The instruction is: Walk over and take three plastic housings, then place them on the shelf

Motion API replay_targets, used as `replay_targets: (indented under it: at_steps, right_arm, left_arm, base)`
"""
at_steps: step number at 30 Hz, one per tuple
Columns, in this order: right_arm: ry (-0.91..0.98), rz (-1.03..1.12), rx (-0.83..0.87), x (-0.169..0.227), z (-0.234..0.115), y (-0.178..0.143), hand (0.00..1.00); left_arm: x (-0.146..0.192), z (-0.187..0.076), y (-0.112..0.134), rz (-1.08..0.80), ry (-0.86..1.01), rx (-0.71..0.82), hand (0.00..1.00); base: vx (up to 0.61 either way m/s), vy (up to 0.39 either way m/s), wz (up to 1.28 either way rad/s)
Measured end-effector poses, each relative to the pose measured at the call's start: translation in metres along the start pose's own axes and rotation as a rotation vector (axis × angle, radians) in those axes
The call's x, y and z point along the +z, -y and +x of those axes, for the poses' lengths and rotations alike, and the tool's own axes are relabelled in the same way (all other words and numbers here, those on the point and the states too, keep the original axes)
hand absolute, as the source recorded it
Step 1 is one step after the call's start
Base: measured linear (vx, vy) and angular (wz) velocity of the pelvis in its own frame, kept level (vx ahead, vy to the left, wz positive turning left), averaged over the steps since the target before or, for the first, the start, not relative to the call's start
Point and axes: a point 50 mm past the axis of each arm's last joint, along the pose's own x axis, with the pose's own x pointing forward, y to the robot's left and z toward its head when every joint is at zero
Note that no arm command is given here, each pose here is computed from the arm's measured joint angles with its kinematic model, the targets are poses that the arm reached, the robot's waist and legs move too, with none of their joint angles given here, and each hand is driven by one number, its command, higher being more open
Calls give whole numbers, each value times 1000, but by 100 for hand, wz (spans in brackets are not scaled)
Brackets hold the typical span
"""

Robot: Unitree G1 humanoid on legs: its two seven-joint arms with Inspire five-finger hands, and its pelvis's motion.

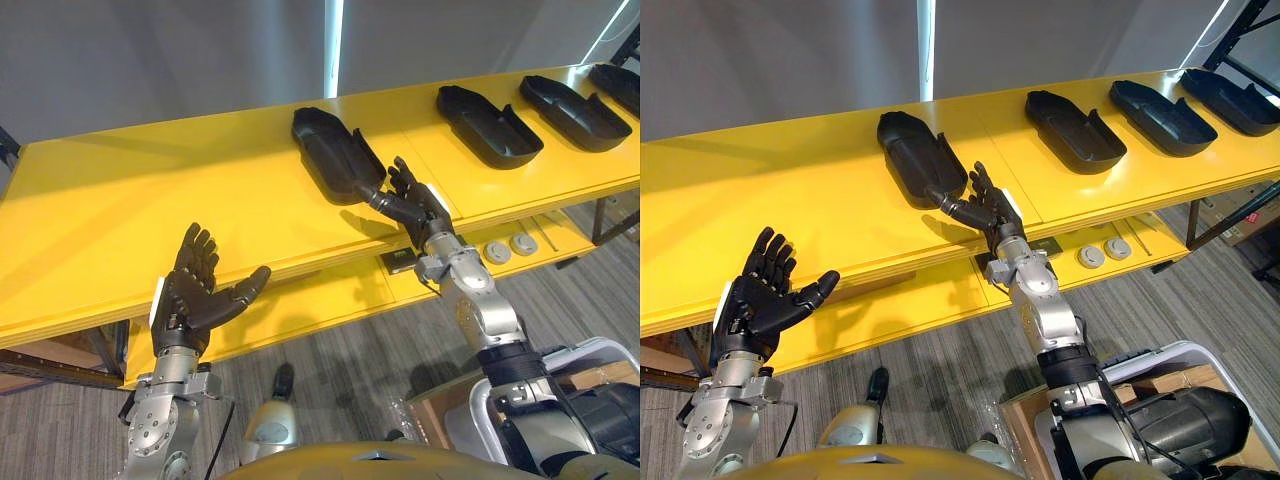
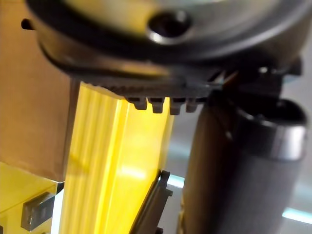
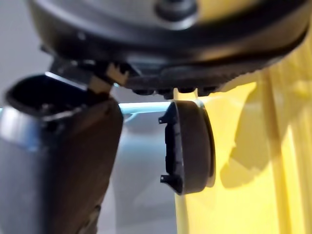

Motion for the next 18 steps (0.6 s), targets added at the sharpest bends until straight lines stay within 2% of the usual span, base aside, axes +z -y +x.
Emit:
replay_targets:
  at_steps: [18]
  right_arm:
    - [-4, -10, 32, 2, 9, 0, 100]
  left_arm:
    - [-3, 0, 4, -16, -10, -20, 100]
  base:
    - [-1, -3, 1]
